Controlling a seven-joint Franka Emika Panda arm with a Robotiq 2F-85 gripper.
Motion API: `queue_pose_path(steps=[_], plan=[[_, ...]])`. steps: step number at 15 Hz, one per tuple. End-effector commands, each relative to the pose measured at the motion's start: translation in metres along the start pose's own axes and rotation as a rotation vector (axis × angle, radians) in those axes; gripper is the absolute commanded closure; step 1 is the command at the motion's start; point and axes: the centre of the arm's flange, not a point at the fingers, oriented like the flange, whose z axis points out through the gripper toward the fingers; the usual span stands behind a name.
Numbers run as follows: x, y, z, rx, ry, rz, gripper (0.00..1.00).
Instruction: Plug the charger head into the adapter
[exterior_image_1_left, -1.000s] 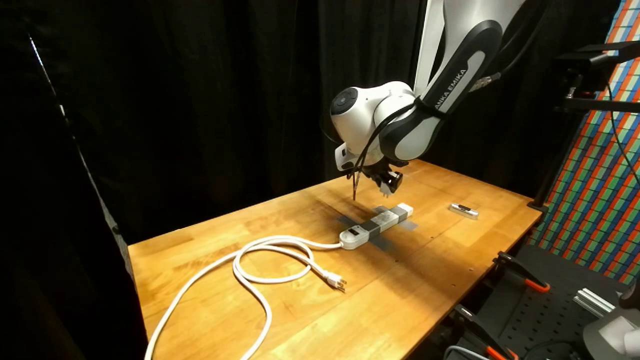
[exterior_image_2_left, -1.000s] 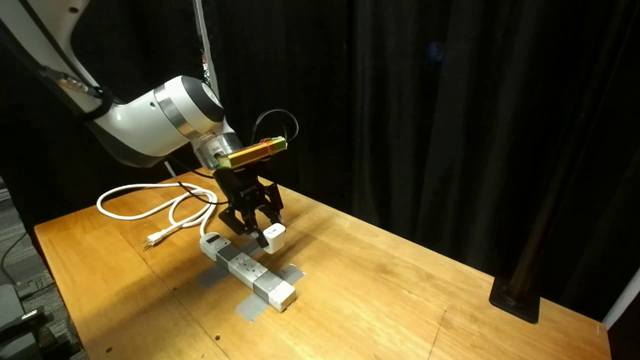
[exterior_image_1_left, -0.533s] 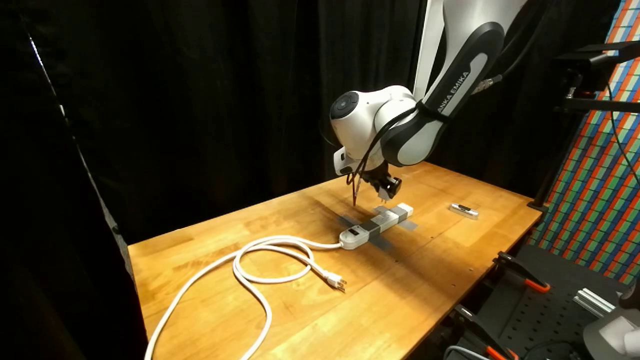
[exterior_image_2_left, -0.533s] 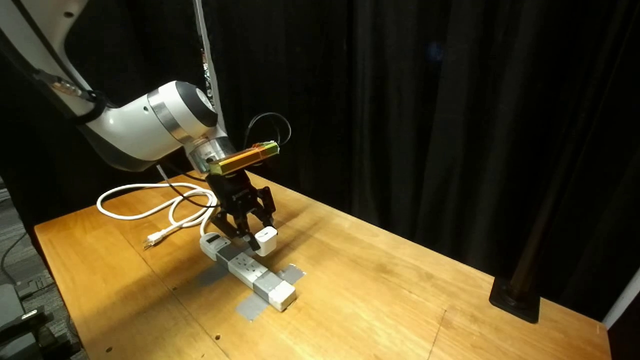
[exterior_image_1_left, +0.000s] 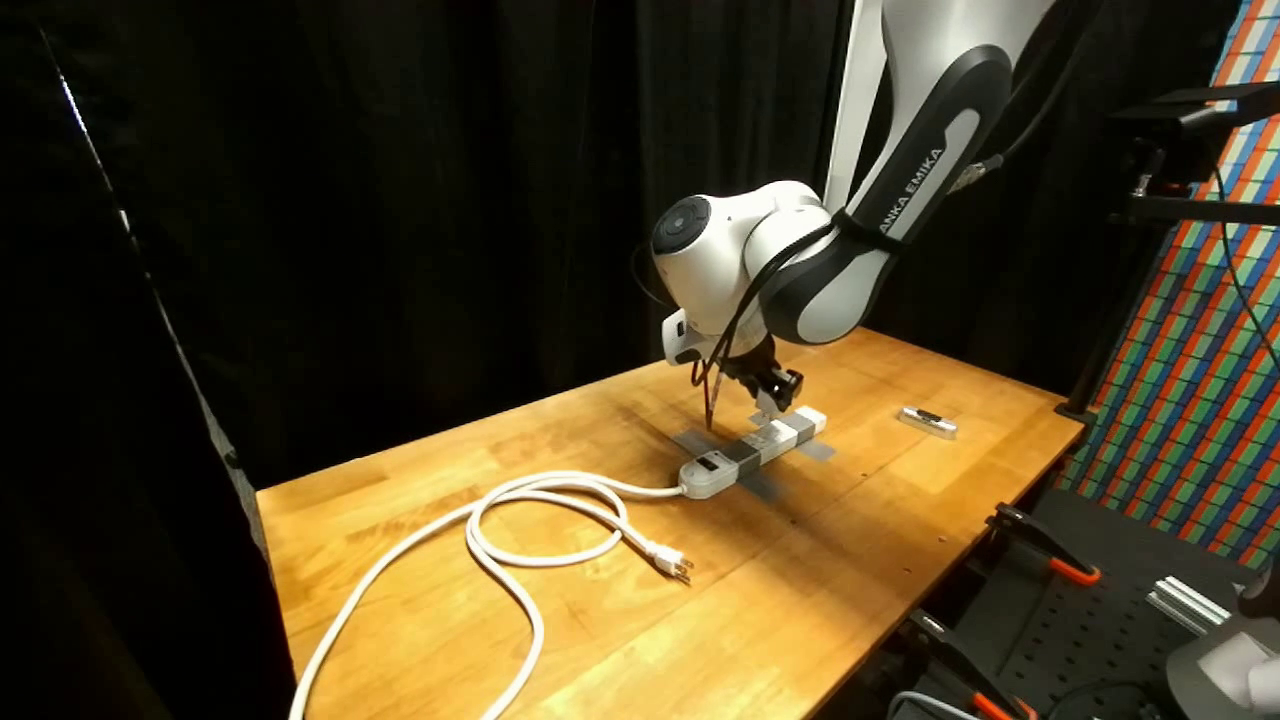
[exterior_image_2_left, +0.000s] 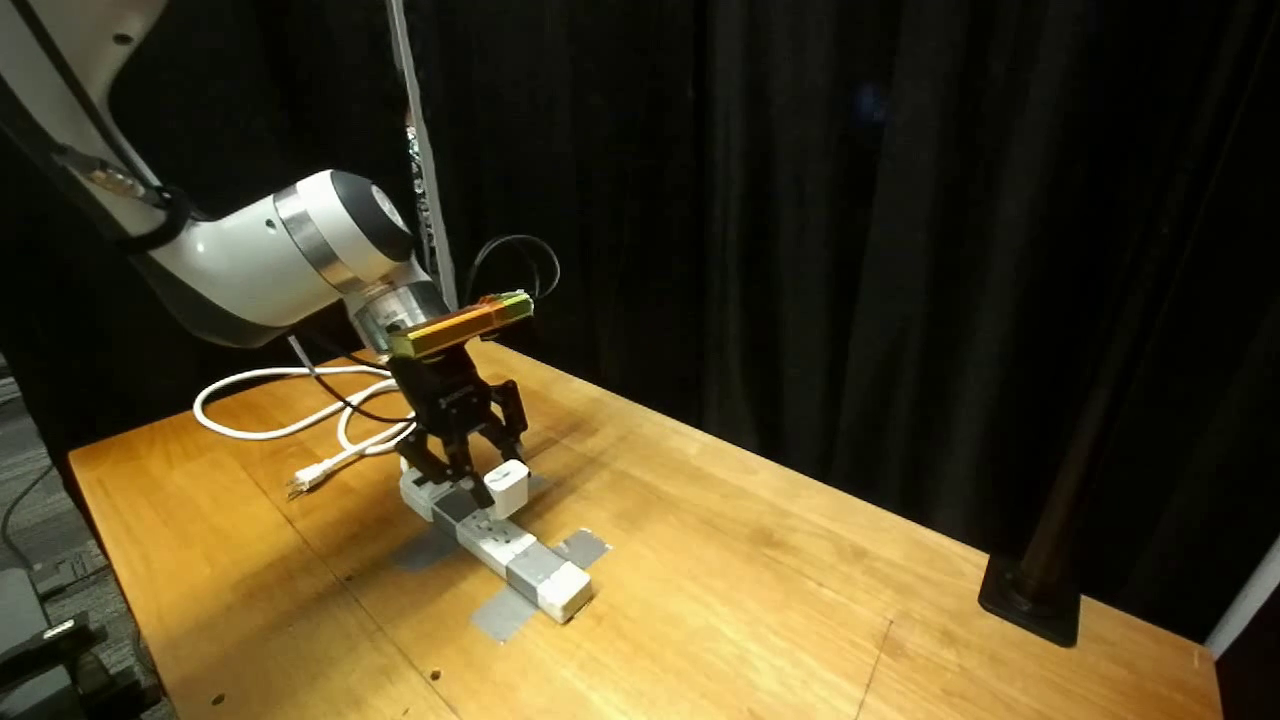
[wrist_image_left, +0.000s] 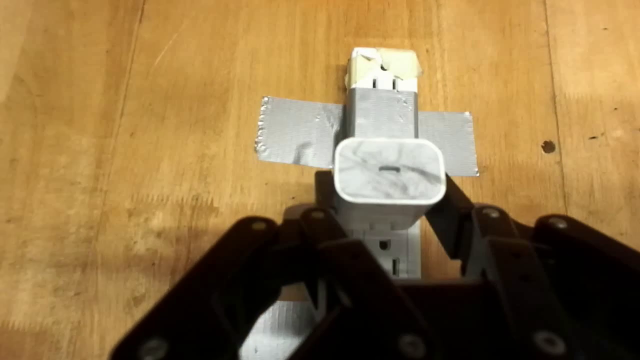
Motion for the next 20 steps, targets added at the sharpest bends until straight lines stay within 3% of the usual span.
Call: queue_pose_path(steps=[1, 20], plan=[[0.0, -0.011, -0.008, 0.018, -0.021, 0.028, 0.77], [0.026, -0.015, 0.008, 0.005, -0.049, 0.179, 0.77]])
